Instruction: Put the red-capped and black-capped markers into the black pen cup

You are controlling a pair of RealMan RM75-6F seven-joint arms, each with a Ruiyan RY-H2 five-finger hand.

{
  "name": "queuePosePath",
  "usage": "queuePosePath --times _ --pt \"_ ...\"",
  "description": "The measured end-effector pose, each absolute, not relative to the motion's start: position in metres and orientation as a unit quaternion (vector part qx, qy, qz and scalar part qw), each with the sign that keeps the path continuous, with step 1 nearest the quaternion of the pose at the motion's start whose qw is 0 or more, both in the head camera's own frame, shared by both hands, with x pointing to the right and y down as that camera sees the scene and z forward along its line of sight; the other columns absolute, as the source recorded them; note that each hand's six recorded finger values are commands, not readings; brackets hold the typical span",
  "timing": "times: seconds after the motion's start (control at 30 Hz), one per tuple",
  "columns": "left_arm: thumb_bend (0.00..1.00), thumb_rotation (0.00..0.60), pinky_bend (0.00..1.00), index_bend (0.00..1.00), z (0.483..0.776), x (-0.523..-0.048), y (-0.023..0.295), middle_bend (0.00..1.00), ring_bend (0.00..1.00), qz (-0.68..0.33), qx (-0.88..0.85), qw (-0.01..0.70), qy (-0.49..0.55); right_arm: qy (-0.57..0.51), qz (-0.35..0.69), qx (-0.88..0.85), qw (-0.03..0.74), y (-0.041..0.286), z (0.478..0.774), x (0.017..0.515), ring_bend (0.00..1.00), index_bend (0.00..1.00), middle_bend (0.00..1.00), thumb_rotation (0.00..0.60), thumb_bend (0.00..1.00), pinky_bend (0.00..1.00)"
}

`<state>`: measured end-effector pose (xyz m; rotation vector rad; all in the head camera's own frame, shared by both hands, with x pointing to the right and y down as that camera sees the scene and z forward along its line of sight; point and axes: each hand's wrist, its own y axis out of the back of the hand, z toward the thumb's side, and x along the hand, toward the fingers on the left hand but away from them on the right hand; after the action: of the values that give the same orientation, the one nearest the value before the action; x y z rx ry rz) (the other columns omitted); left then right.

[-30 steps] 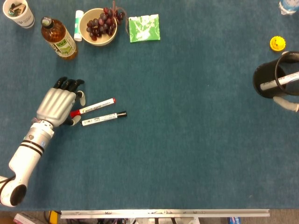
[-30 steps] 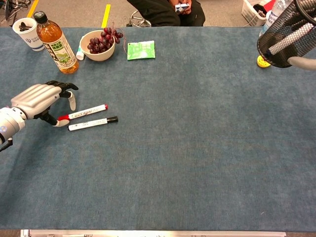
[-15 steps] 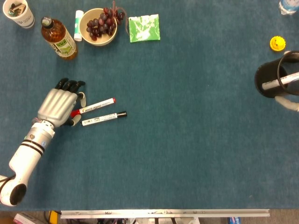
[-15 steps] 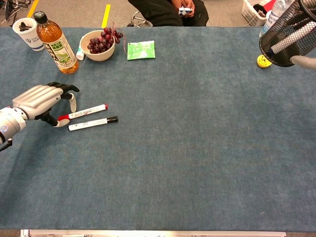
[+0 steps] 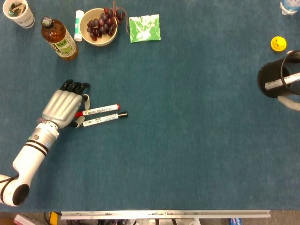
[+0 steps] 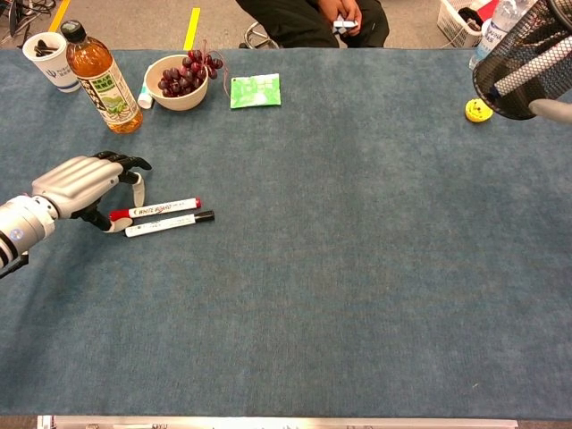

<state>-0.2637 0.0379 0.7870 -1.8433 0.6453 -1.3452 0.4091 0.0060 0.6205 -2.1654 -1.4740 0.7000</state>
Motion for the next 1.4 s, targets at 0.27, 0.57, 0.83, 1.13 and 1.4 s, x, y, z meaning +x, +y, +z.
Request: queuePosePath --times 0.27,0.57,0.83,1.13,1.4 --pt "0.3 0.6 0.09 0.53 0.788 -0.259 0.037 0.13 0.11 -0.521 -0.722 0.379 0.252 -0.535 0.252 -0.777 0.215 0.005 0.62 0.411 0.29 0.48 0.43 0.6 0.36 0.22" --pt "0.3 0.6 0.09 0.52 0.788 -0.257 0.036 0.13 0.11 -0.519 -0.723 0.383 0.247 -0.536 0.25 -0.777 0.215 0.005 0.619 0.41 0.29 0.48 0.43 0.6 0.36 0.22" --pt "0.33 0.6 0.09 0.52 0.787 -0.256 0.034 0.13 0.11 -0.52 -0.721 0.387 0.244 -0.537 0.247 -0.777 0.215 0.005 0.619 0.41 0.29 0.48 0.43 0.6 0.36 0.22" --pt "0.33 0.6 0.09 0.57 0.779 -0.256 0.028 0.16 0.11 -0.513 -0.719 0.392 0.256 -0.533 0.248 -0.78 0.216 0.005 0.619 0.409 0.29 0.48 0.43 0.6 0.36 0.22" --pt "0.33 0.6 0.09 0.57 0.754 -0.262 0.019 0.16 0.11 -0.497 -0.71 0.412 0.281 -0.516 0.256 -0.79 0.211 0.006 0.625 0.402 0.29 0.48 0.43 0.6 0.36 0.22"
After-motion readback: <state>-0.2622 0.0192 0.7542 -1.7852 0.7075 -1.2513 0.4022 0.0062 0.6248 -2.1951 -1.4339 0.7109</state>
